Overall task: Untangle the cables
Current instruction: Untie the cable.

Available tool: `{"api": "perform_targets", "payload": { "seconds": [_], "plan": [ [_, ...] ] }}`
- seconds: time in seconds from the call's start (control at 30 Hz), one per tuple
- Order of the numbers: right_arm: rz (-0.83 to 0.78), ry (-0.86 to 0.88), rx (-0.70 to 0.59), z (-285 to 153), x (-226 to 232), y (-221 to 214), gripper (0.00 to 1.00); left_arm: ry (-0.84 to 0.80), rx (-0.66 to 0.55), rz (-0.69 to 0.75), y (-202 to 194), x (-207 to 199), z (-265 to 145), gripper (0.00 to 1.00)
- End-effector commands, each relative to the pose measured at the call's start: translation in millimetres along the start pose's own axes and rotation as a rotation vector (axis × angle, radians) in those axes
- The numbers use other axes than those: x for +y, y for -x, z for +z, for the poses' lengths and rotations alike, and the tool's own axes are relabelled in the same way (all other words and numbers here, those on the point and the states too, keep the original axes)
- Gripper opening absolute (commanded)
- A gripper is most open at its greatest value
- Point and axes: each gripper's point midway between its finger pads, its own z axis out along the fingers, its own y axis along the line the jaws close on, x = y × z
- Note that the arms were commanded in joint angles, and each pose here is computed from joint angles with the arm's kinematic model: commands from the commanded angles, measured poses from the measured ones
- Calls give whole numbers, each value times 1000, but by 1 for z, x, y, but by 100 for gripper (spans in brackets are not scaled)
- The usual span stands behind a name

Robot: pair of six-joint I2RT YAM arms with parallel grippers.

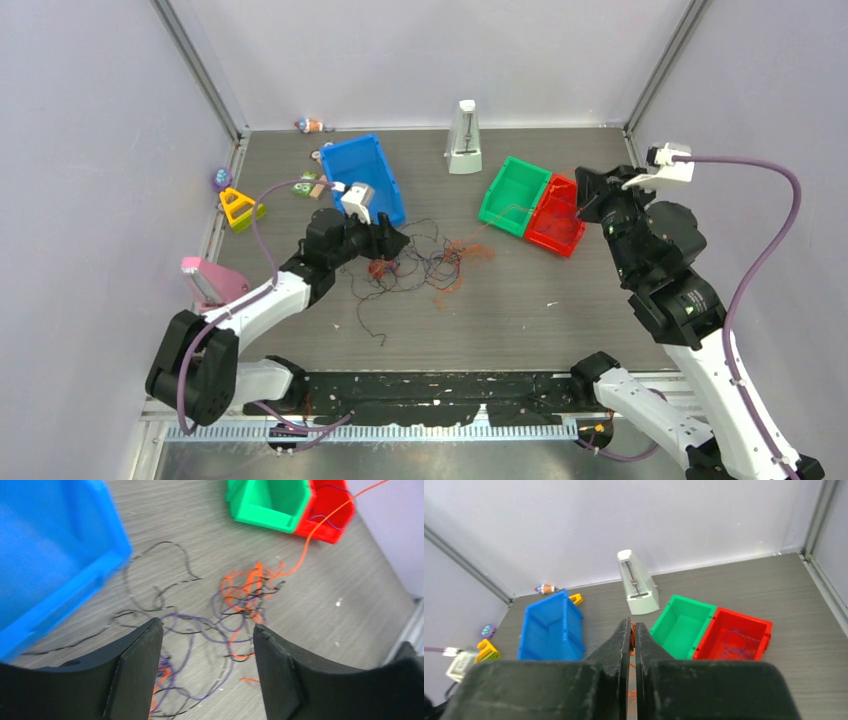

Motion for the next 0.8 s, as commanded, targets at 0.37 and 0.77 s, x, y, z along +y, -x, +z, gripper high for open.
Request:
{"api": "perform_targets", "payload": {
  "seconds": [0.37,0.77],
  "plan": [
    [28,262,-100,2,75,97,5,-148,326,234,-43,-65,72,93],
    [40,106,-298,-22,52,187,5,-55,587,172,-89,-40,96,29]
  ]
}}
